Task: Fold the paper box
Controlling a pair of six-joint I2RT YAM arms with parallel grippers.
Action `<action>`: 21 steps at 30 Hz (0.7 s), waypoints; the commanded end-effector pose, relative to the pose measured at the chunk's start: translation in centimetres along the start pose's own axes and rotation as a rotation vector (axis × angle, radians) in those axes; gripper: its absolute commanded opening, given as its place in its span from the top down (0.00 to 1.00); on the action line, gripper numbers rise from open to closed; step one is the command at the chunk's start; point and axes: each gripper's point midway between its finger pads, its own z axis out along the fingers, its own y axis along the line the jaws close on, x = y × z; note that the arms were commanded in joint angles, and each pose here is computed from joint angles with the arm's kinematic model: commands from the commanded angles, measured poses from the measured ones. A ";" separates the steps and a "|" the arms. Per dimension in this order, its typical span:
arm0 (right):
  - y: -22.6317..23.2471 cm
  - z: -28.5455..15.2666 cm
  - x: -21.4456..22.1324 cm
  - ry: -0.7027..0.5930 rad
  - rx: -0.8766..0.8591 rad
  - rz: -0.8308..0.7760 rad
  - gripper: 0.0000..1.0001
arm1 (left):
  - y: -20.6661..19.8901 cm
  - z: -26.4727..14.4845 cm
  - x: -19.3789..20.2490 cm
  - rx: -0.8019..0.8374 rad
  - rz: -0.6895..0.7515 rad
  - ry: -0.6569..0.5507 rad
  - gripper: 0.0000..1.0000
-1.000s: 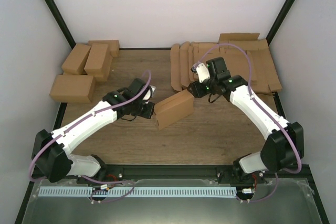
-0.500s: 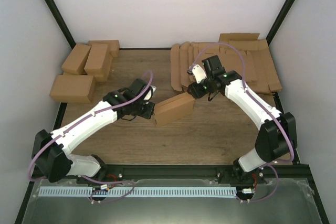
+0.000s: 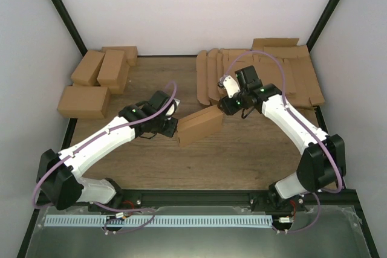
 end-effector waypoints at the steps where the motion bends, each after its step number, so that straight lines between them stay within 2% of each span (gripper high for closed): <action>1: -0.1 0.6 -0.2 0.016 -0.015 -0.014 0.55 | -0.2 -0.4 -0.6 -0.001 0.019 -0.024 0.96; 10: -0.1 1.8 -0.5 0.041 -0.041 -0.009 0.64 | -0.1 -0.4 -0.5 -0.009 0.025 -0.024 0.96; 21: 0.1 0.8 -1.2 0.018 -0.039 0.067 0.99 | 0.3 -0.9 -1.1 -0.039 -0.009 -0.031 0.96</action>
